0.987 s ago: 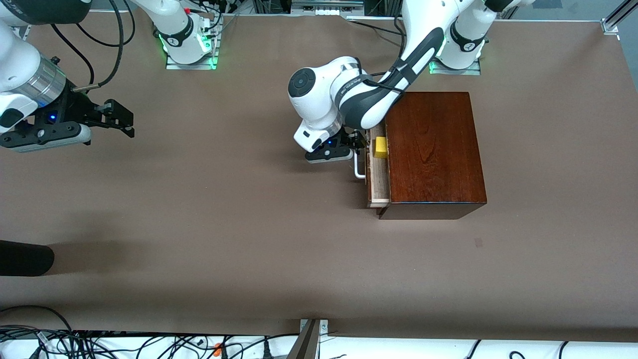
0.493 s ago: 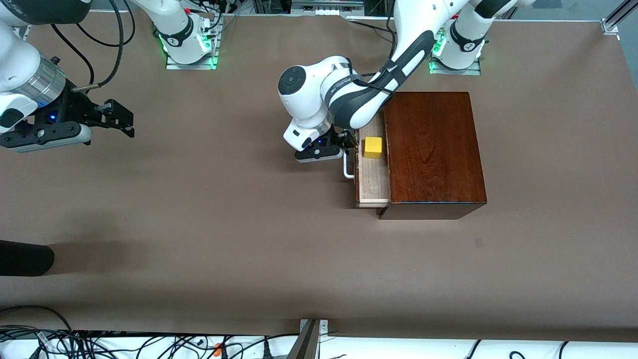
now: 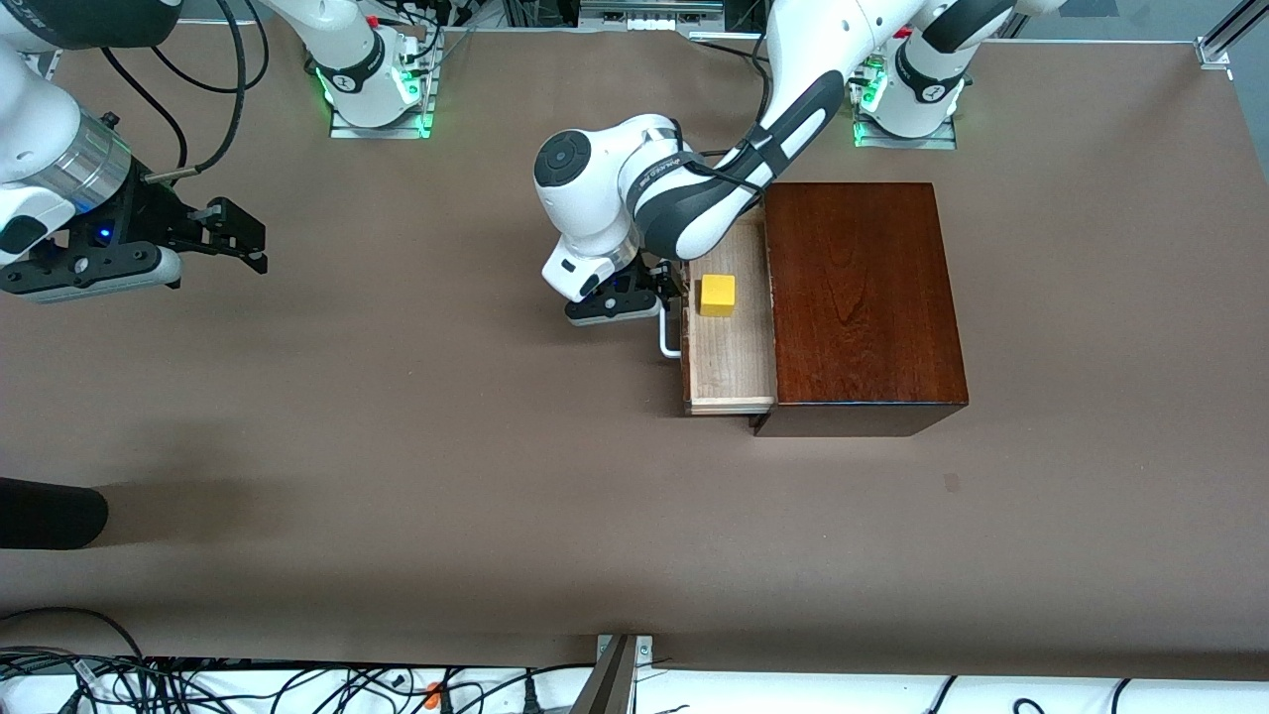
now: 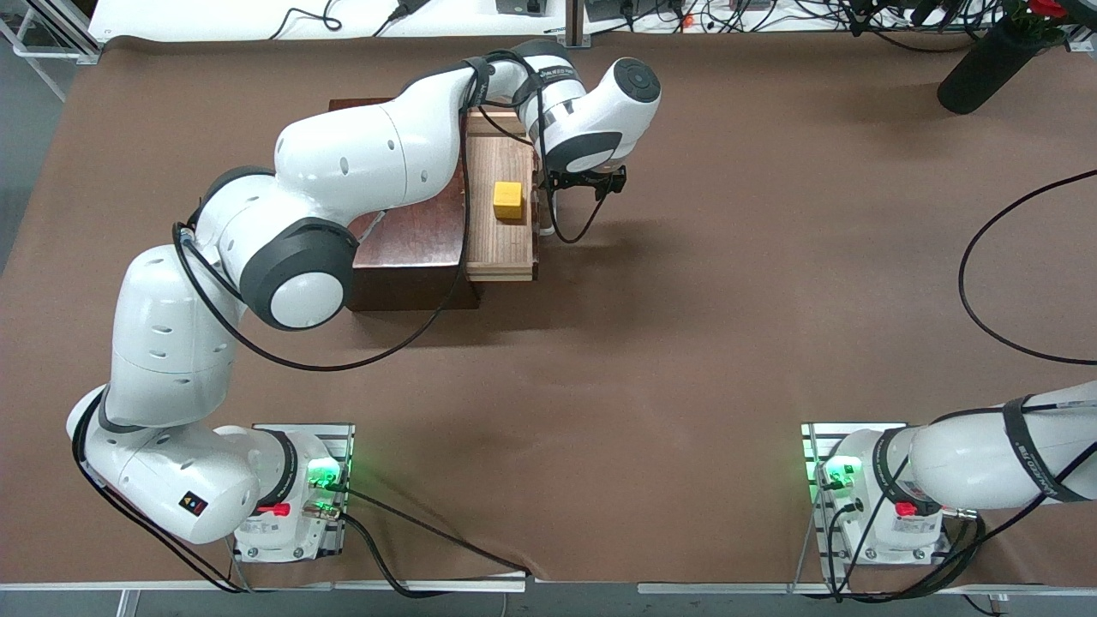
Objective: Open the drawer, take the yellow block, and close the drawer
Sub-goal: 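Pull the drawer handle outward with the left gripper, opening the drawer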
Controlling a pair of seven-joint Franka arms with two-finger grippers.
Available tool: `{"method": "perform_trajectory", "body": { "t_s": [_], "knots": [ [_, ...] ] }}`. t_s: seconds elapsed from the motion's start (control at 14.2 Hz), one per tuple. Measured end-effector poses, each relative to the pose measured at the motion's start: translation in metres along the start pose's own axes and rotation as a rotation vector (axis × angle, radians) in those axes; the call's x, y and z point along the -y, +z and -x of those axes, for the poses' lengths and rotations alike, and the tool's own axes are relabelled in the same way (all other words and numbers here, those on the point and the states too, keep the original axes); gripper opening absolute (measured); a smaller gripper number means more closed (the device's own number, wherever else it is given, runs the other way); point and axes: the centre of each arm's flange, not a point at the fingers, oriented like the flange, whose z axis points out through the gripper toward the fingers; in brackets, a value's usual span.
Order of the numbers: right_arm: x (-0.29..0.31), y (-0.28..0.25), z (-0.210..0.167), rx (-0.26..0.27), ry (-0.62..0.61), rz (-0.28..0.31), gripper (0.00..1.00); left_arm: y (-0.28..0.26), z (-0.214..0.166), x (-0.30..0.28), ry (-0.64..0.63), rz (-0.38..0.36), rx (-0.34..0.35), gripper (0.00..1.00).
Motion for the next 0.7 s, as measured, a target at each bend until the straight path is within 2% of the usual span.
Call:
{"method": "perform_trajectory", "body": {
  "t_s": [0.7],
  "knots": [
    [0.0, 0.0, 0.0, 0.0, 0.001, 0.0, 1.0, -0.036, 0.0, -0.02, -0.024, 0.103, -0.019, 1.0]
  ]
}}
